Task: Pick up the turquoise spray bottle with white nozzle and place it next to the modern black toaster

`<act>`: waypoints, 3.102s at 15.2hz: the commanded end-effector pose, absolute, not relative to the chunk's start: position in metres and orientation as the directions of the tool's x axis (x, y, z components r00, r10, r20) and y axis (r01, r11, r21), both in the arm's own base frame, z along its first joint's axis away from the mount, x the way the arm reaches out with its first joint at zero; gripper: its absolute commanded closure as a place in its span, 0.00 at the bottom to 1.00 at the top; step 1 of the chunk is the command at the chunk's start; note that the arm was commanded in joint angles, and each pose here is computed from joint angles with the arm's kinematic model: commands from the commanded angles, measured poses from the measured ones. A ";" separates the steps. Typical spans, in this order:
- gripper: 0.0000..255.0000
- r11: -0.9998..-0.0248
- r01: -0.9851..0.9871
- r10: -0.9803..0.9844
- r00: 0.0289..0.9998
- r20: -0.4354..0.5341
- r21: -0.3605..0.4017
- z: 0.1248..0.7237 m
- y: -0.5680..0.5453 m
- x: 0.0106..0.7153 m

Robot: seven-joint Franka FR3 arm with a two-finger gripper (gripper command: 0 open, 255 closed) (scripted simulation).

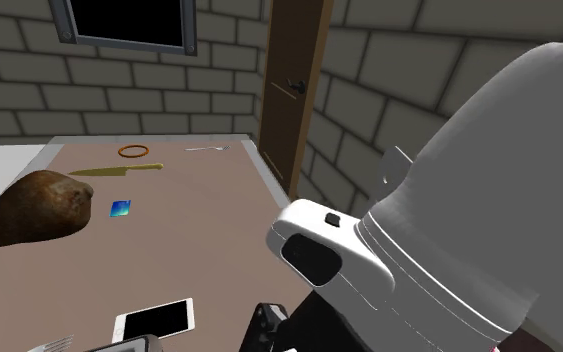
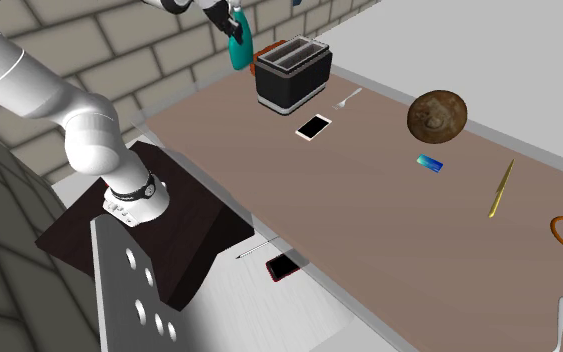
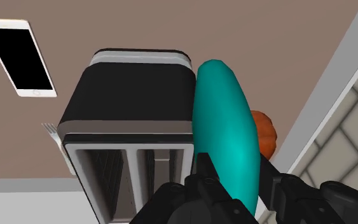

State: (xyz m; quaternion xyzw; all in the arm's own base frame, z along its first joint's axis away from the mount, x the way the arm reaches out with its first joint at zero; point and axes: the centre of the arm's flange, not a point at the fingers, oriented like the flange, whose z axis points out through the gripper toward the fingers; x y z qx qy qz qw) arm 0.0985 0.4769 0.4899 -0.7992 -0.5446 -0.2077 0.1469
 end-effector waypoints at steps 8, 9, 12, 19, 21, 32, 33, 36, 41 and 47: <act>1.00 -0.364 0.932 0.809 0.320 0.493 -0.009 0.442 0.477 0.098; 1.00 -0.364 0.932 0.809 0.320 0.493 -0.009 0.437 0.477 0.098; 1.00 -0.364 0.932 0.809 0.320 0.493 -0.009 0.421 0.477 0.098; 1.00 -0.364 0.932 0.809 0.320 0.493 -0.009 0.384 0.477 0.098; 1.00 -0.364 0.932 0.809 0.320 0.493 -0.009 0.373 0.477 0.098; 1.00 -0.364 0.932 0.809 0.320 0.493 -0.009 0.315 0.477 0.098; 1.00 -0.364 0.932 0.809 0.320 0.493 -0.008 0.311 0.477 0.098; 1.00 -0.364 0.932 0.809 0.320 0.493 -0.009 0.311 0.477 0.098; 0.00 -0.364 0.932 0.809 0.320 0.493 -0.009 0.311 0.477 0.098; 0.00 -0.364 0.932 0.809 0.320 0.493 -0.009 0.323 0.471 0.096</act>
